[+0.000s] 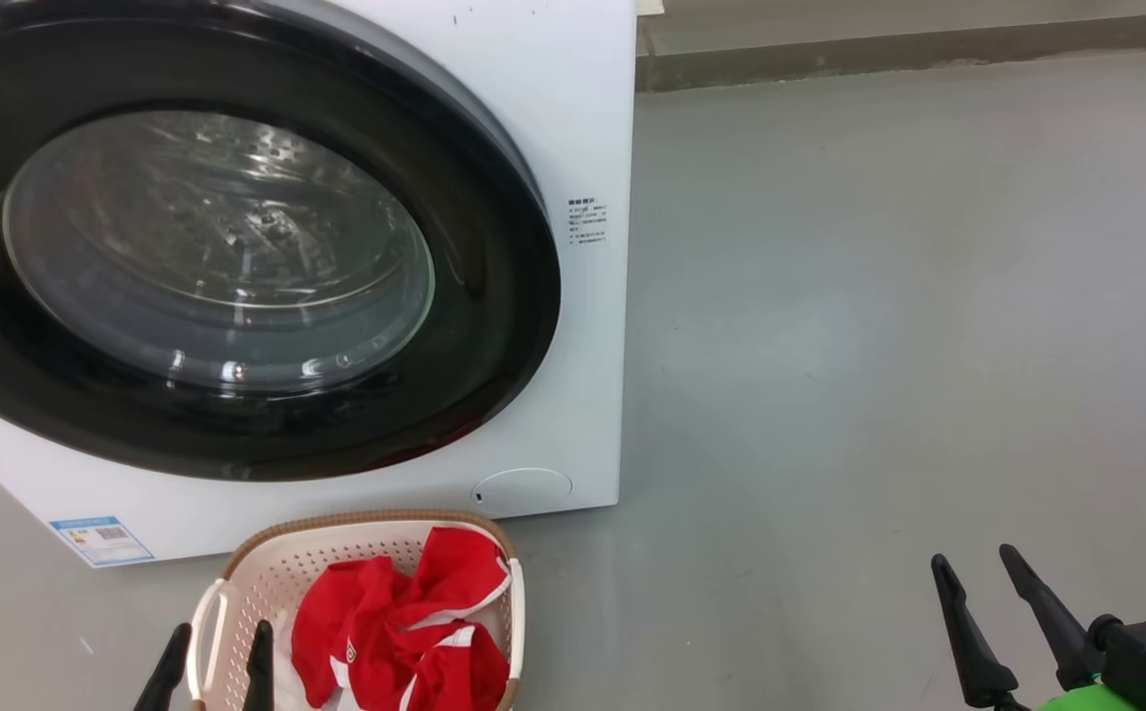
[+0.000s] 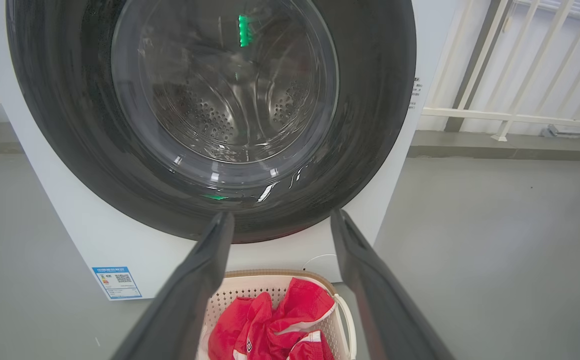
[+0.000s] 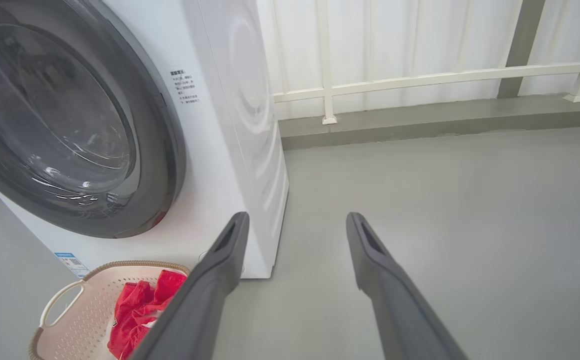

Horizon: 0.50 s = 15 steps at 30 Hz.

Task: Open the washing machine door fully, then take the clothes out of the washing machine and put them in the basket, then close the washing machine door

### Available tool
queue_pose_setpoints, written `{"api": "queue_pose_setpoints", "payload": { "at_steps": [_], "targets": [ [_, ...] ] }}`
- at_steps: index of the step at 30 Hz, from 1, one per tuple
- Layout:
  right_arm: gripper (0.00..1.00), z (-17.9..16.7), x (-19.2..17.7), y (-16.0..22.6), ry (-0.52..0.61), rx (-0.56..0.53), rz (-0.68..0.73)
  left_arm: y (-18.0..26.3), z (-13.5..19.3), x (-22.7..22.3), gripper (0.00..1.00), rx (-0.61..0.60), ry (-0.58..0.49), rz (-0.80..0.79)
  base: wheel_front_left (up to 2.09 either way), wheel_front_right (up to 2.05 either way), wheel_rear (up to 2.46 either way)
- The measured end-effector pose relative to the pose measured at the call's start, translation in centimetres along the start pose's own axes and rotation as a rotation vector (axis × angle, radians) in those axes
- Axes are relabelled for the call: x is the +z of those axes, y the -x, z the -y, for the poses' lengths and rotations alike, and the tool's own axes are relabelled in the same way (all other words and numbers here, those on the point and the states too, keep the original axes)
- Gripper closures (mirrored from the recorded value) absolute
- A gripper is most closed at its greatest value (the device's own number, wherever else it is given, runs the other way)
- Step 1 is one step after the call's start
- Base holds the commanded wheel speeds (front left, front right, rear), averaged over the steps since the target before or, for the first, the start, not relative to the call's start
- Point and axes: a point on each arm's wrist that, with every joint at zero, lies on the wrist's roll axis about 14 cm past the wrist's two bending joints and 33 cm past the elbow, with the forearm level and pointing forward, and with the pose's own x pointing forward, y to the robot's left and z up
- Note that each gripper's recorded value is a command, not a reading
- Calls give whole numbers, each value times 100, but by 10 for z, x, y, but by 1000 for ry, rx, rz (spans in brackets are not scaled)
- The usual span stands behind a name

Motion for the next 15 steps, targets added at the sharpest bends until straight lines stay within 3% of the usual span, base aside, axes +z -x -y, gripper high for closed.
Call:
{"api": "queue_pose_setpoints", "payload": {
  "at_steps": [15],
  "targets": [
    [0, 4, -1, 5, -4, -21, 2, 5, 0, 1, 0, -1, -2, 1, 0, 0, 0]
  ]
}}
